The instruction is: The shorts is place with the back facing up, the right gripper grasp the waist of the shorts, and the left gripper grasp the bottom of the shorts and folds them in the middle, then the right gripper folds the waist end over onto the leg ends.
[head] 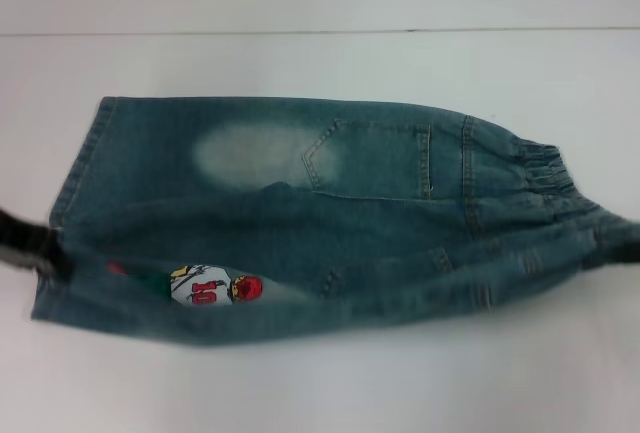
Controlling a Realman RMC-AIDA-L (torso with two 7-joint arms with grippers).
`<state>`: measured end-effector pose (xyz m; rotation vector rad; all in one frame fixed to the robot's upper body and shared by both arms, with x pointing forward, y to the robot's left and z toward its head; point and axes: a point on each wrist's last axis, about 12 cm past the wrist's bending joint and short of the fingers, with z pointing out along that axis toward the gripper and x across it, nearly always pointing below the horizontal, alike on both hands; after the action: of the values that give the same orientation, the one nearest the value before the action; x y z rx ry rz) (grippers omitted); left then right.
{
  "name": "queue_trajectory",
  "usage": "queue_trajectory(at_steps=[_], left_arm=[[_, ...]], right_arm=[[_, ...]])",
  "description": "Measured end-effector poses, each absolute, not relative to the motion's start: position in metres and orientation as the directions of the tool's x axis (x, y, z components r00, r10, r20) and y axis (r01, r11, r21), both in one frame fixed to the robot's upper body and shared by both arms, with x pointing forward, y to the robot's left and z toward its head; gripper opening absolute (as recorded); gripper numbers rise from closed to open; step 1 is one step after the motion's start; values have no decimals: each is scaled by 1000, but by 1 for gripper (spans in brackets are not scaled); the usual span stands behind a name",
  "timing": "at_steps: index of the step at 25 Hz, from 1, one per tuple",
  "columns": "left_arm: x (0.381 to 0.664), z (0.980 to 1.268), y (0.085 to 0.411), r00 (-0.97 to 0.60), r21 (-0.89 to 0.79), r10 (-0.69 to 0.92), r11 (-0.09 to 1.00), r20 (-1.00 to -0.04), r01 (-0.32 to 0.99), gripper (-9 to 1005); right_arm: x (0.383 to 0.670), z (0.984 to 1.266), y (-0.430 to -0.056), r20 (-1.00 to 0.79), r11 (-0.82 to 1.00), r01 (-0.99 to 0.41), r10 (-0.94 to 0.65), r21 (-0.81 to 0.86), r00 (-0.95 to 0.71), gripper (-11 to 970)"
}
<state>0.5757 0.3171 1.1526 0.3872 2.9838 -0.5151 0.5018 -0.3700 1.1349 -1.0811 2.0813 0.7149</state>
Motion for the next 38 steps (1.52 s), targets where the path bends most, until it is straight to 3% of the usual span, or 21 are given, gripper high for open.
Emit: queue_trajectory(at_steps=[6,19,38], left_arm=[[598,1171,318,-942,-283,189,921,-278,269,83],[631,1171,287,-843,-181,203,926,-499,331,86],[650,1168,281,-805,-155,140,948,-576,276,90]], right_arm=[[517,1142,-368,-809,593,-785,-364,182,-463,66],[570,1132,-352,-839,750,-632,-207,194,-503,90],[590,1116,-355,-809,817,-570,-275,87,-519,127]])
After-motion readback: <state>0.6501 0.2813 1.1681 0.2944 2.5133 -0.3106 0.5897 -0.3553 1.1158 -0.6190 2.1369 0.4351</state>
